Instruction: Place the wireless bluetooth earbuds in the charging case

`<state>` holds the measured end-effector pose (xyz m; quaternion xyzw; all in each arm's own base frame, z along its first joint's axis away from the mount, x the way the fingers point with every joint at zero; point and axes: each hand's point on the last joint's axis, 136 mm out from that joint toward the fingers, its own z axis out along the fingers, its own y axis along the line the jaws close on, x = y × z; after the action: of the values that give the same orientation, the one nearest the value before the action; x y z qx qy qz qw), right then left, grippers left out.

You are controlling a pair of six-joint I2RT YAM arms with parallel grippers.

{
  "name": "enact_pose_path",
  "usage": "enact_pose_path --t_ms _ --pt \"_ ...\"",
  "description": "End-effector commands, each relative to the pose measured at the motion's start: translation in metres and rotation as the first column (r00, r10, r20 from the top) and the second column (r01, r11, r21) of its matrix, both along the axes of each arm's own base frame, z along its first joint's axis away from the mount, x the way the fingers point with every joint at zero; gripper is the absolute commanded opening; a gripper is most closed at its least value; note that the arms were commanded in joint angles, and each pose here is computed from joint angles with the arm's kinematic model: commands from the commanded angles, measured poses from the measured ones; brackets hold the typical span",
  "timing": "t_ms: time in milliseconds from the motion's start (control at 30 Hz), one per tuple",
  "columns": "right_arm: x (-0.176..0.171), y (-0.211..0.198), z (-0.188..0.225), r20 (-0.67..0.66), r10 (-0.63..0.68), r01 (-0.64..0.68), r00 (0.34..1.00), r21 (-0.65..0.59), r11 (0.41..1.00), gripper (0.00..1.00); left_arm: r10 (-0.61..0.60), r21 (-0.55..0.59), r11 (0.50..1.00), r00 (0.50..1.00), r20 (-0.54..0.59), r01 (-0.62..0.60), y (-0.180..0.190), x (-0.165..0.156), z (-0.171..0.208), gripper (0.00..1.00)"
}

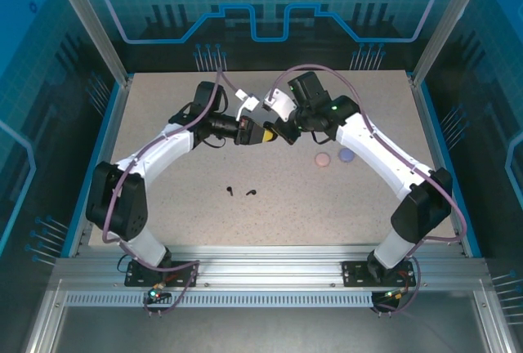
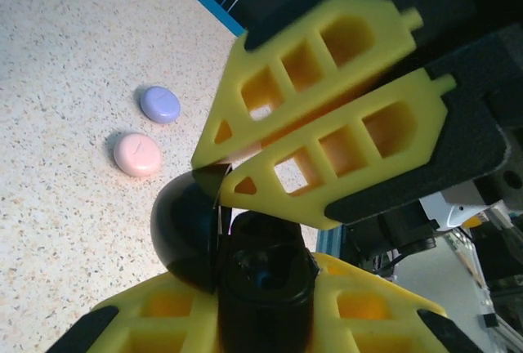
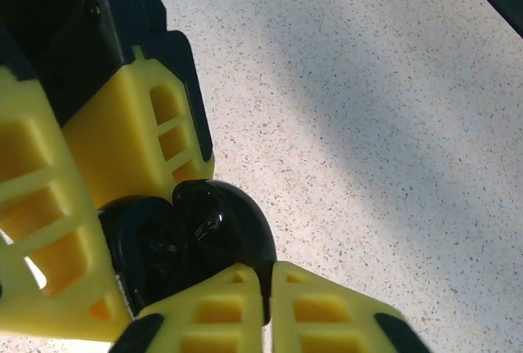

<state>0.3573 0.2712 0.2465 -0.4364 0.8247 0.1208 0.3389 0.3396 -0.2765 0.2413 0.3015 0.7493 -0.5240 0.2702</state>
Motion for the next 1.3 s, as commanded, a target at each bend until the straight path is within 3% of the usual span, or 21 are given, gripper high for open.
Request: enact_pose_path --t_ms 0,133,267,367,433,500,733,900,1167,1267 --pt "0.011 -0.011 0.037 0.030 -0.091 0.088 0.995 0.101 0.991 0.26 0.031 -0.023 0.999 0.998 0.046 -0.030 0.004 -0.006 0.010 0.00" --pt "-0.001 -0.024 0.067 0.017 -0.136 0.129 0.991 0.218 0.967 0.47 0.148 -0.044 0.989 0.979 0.142 -0.143 0.014 -0.001 0.008 0.00" --pt "-0.012 -0.044 0.084 -0.033 -0.233 0.231 0.972 0.318 0.919 0.57 0.278 -0.106 0.960 0.921 0.274 -0.259 0.028 0.003 0.014 0.00" --pt "-0.017 -0.061 0.078 -0.129 -0.340 0.363 0.932 0.370 0.855 0.62 0.400 -0.184 0.916 0.817 0.415 -0.356 0.043 0.004 0.018 0.00" --pt "-0.021 -0.067 0.062 -0.198 -0.388 0.435 0.900 0.379 0.817 0.63 0.479 -0.233 0.876 0.710 0.517 -0.421 0.052 0.002 0.024 0.00" --pt "-0.025 -0.069 0.042 -0.256 -0.415 0.485 0.873 0.368 0.793 0.63 0.514 -0.258 0.852 0.633 0.578 -0.456 0.059 0.000 0.029 0.00" --pt "-0.033 -0.078 -0.034 -0.422 -0.543 0.666 0.726 0.238 0.707 0.63 0.524 -0.320 0.831 0.447 0.725 -0.455 0.059 -0.018 0.059 0.00" --pt "-0.039 -0.073 -0.069 -0.459 -0.581 0.707 0.672 0.163 0.688 0.62 0.534 -0.371 0.827 0.381 0.755 -0.424 0.060 -0.028 0.082 0.00" --pt "-0.042 -0.062 -0.092 -0.484 -0.580 0.708 0.655 0.124 0.695 0.62 0.524 -0.372 0.830 0.349 0.777 -0.416 0.059 -0.034 0.085 0.00" --pt "-0.044 -0.054 -0.099 -0.491 -0.591 0.711 0.640 0.087 0.697 0.62 0.573 -0.401 0.786 0.311 0.759 -0.470 0.068 -0.026 0.086 0.00"
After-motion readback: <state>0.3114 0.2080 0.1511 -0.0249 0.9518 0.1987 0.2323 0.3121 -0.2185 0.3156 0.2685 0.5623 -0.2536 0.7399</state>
